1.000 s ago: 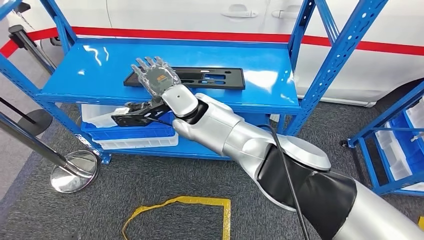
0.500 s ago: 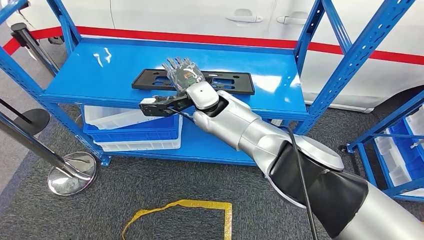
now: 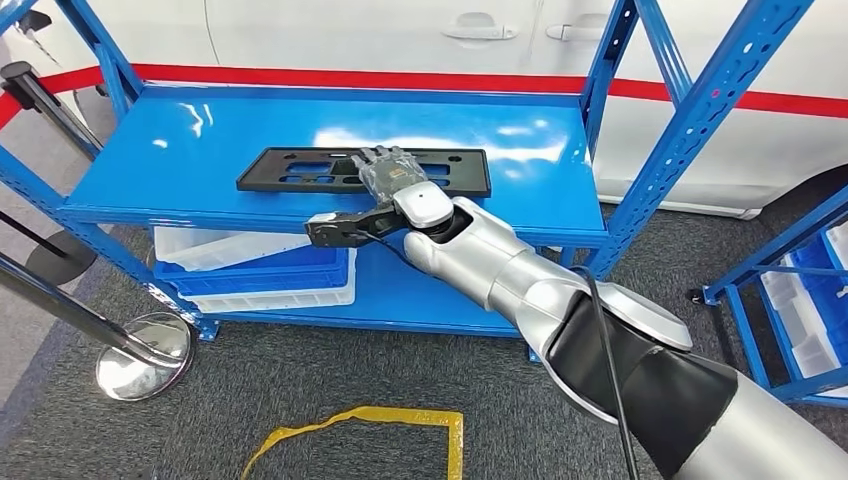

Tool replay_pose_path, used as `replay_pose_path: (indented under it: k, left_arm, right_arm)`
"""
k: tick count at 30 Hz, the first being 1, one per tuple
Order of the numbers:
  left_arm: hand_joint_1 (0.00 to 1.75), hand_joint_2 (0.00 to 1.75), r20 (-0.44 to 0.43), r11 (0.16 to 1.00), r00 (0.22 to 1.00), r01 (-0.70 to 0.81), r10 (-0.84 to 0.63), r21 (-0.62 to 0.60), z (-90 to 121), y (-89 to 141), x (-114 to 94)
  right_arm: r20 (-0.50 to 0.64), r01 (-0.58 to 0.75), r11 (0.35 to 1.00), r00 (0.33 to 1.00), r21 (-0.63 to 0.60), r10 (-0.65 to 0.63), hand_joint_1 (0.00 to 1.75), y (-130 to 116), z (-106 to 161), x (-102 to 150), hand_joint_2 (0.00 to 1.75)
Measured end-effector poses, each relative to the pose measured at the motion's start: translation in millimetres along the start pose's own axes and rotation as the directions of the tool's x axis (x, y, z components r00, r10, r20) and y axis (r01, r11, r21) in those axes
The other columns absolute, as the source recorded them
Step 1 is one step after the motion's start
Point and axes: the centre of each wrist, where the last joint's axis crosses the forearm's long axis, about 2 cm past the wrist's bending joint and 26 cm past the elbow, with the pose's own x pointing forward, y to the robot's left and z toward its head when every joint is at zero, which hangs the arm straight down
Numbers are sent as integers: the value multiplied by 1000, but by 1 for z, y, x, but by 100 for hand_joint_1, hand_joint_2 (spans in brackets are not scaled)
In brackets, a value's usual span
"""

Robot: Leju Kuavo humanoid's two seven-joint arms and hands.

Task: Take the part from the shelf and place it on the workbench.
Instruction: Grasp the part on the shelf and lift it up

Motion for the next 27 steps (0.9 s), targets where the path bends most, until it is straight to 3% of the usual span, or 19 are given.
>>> replay_pose_path:
  k: [3,27]
  left_arm:
    - [0,0,-4,1000,1000,-2,2,3,0,1,-1]
    - [0,0,-1,1000,1000,-8,8,20,-2,7,2]
  right_arm:
    - [12,4,1000,1000,25,-4,0,12,-1,5,175]
    - [16,-12,1000,1000,-14,12,0,7,-1,4,175]
